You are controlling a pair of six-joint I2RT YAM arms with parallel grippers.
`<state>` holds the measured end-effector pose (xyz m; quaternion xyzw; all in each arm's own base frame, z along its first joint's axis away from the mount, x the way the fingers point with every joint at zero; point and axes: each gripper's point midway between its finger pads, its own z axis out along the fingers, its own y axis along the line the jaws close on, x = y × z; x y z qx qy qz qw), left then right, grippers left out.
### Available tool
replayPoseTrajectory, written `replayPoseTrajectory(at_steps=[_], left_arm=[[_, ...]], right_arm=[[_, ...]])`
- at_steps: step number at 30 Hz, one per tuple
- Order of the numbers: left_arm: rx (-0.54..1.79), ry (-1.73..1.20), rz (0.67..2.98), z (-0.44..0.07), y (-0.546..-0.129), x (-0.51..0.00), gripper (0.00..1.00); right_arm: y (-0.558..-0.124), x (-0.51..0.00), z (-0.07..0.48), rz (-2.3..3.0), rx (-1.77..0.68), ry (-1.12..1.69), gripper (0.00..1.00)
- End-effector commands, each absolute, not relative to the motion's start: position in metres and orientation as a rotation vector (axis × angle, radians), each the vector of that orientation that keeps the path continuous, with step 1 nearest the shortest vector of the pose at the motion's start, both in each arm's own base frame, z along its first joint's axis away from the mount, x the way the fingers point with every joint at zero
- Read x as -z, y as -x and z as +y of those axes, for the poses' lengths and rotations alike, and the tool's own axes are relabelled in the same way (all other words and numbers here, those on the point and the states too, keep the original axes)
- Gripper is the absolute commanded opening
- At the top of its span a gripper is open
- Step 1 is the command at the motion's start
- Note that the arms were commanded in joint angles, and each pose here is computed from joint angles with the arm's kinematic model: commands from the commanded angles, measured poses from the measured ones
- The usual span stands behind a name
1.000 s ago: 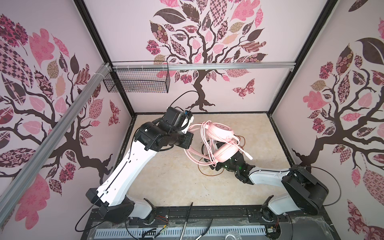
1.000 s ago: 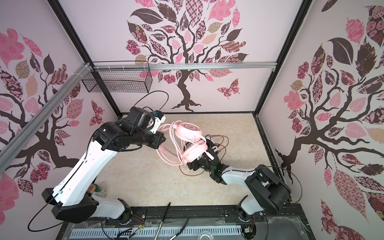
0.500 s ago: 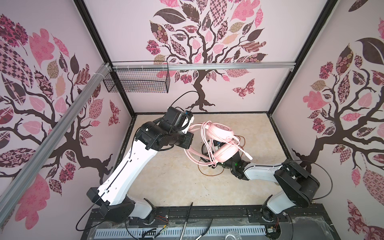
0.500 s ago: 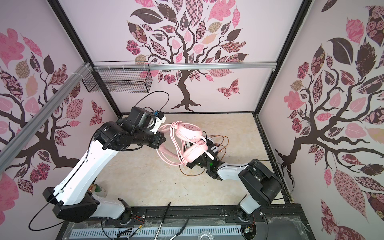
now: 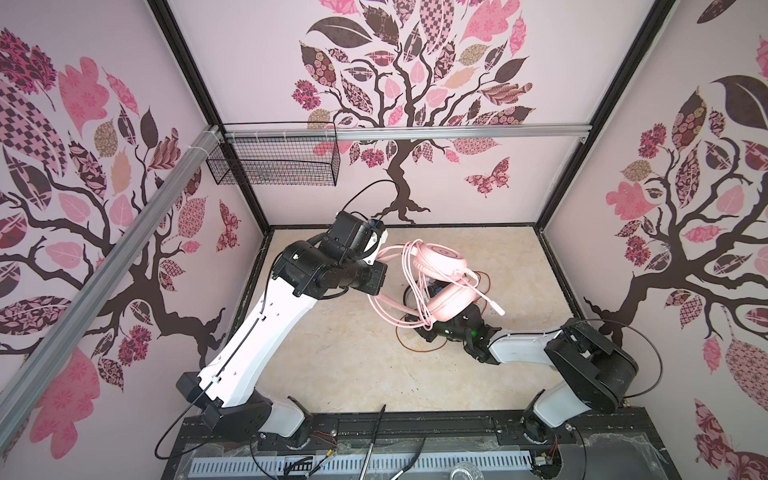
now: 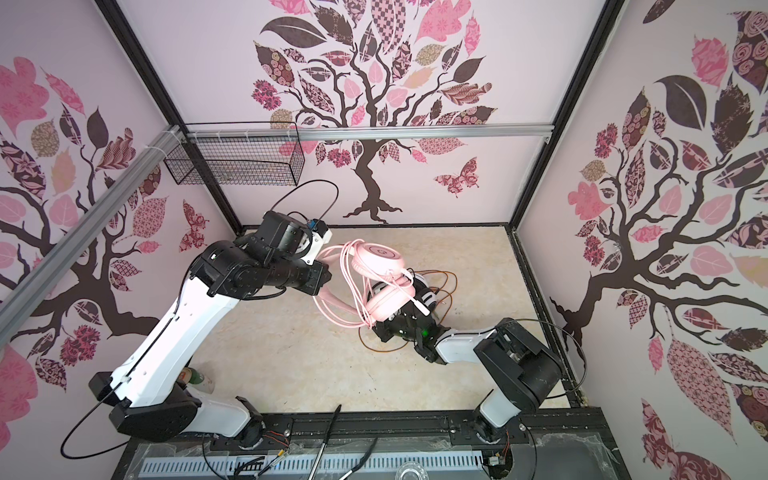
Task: Wrap the headphones
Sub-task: 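Grasp the pink cable plug end with the right gripper near the table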
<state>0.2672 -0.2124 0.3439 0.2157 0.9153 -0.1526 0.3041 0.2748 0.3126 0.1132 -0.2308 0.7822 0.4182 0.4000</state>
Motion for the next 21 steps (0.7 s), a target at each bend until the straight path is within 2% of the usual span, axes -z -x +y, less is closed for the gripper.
replayPoseTrajectory(at_steps=[1,3,6,7,9,10,13,16,21], left_arm=[[0.491,-0.538,2.323,-0.221,-0.273,-0.374,0.00],[0.492,-0.540,2.325,-0.222,-0.274,-0.373,0.00],[0.489,-0.540,2.330,-0.222,-0.274,-0.372,0.00],[0.501,-0.534,2.301,-0.222,-0.274,-0.383,0.00],[0.504,-0.535,2.302,-0.222,-0.273,-0.384,0.00],[0.503,-0.534,2.302,-0.222,-0.273,-0.384,0.00],[0.504,-0.532,2.302,-0.221,-0.272,-0.384,0.00],[0.503,-0.534,2.301,-0.221,-0.272,-0.384,0.00],[0.502,-0.532,2.298,-0.220,-0.272,-0.385,0.00]], right_arm=[[-0.269,-0.129,0.314,1.922,-1.083,0.614,0.25],[-0.268,-0.130,0.314,1.920,-1.088,0.620,0.20],[-0.268,-0.132,0.315,1.914,-1.093,0.620,0.18],[-0.268,-0.133,0.314,1.912,-1.094,0.617,0.20],[-0.269,-0.135,0.314,1.907,-1.089,0.614,0.37],[-0.270,-0.137,0.313,1.903,-1.082,0.607,0.41],[-0.274,-0.141,0.307,1.893,-1.042,0.575,0.49],[-0.274,-0.146,0.304,1.877,-1.021,0.575,0.48],[-0.273,-0.149,0.306,1.873,-1.036,0.593,0.40]])
